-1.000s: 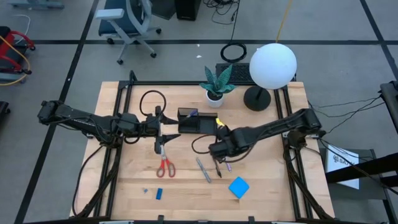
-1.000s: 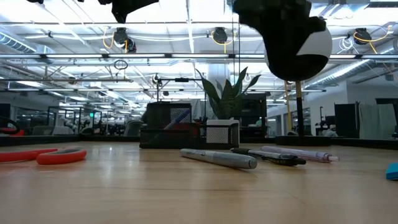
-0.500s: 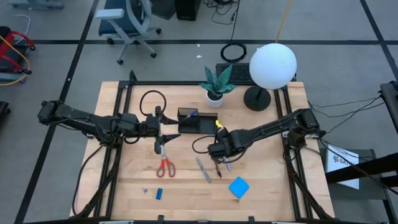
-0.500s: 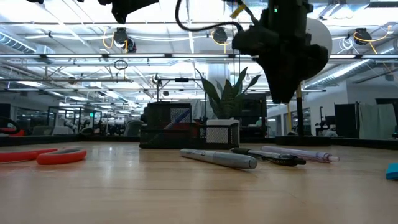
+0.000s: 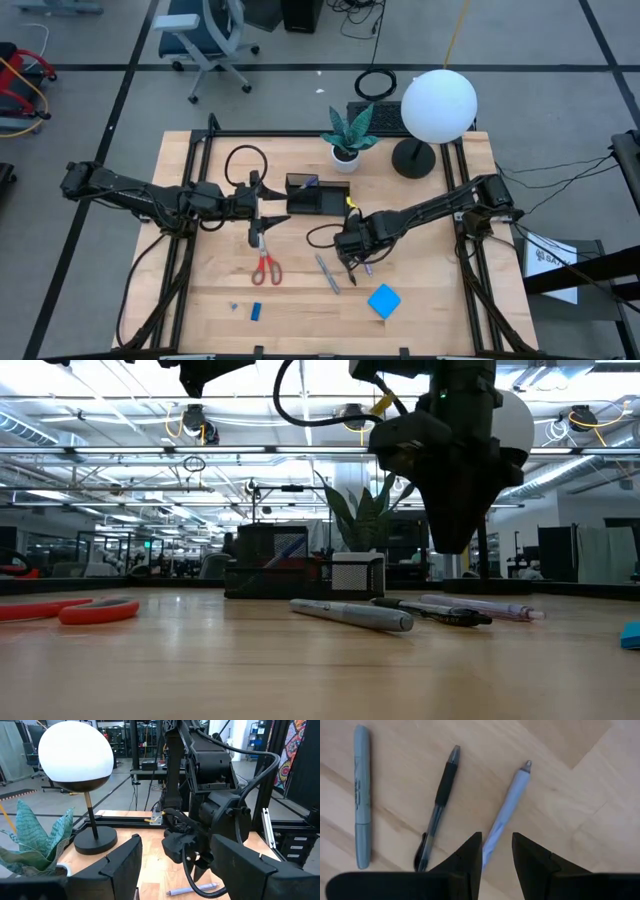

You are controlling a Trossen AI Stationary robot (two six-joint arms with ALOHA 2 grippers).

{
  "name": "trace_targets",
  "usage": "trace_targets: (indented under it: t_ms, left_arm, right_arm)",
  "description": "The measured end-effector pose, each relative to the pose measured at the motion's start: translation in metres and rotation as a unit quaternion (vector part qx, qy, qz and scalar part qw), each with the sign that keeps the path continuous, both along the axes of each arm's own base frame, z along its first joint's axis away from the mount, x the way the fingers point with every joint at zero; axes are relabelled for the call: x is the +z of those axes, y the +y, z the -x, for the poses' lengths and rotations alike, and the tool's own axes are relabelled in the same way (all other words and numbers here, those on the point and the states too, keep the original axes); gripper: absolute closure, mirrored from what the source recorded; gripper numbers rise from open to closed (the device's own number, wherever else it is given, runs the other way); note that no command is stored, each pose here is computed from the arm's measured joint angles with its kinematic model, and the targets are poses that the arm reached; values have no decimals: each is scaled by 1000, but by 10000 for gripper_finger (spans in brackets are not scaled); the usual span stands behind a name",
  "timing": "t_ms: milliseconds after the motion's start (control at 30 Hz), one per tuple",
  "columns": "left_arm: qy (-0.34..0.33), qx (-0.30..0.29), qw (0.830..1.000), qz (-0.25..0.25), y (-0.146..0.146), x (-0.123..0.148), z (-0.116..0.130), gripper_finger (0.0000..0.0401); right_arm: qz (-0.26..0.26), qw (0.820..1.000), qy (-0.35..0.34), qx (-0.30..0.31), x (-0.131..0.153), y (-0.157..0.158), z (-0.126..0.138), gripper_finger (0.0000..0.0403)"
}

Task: Pick and place office supplies into organizer
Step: Put the purple pen into the black desk organizer

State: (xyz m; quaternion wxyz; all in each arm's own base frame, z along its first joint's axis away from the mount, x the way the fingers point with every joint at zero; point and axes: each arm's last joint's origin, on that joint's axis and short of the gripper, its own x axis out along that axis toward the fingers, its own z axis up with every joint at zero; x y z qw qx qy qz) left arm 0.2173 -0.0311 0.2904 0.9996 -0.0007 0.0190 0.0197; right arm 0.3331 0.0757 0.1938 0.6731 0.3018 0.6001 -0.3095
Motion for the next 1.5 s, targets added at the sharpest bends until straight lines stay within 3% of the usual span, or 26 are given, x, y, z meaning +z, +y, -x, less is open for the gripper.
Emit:
trace_targets:
  t_ms: [400,600,1300,1500]
  left_arm:
    - [0,0,1000,3,0,0,0,155]
    - [0,0,1000,4,0,0,0,155]
    - [2,0,1000,11,0,0,0,155]
    - [2,0,1000,11,0,0,0,155]
  right_arm:
    - [-18,998,8,67,0,-12,-2,302]
    - [-59,998,3,35,0,-14,-5,302]
    - [-68,997,8,32,0,-24,-5,302]
    - [-70,997,7,32,0,-25,-6,279]
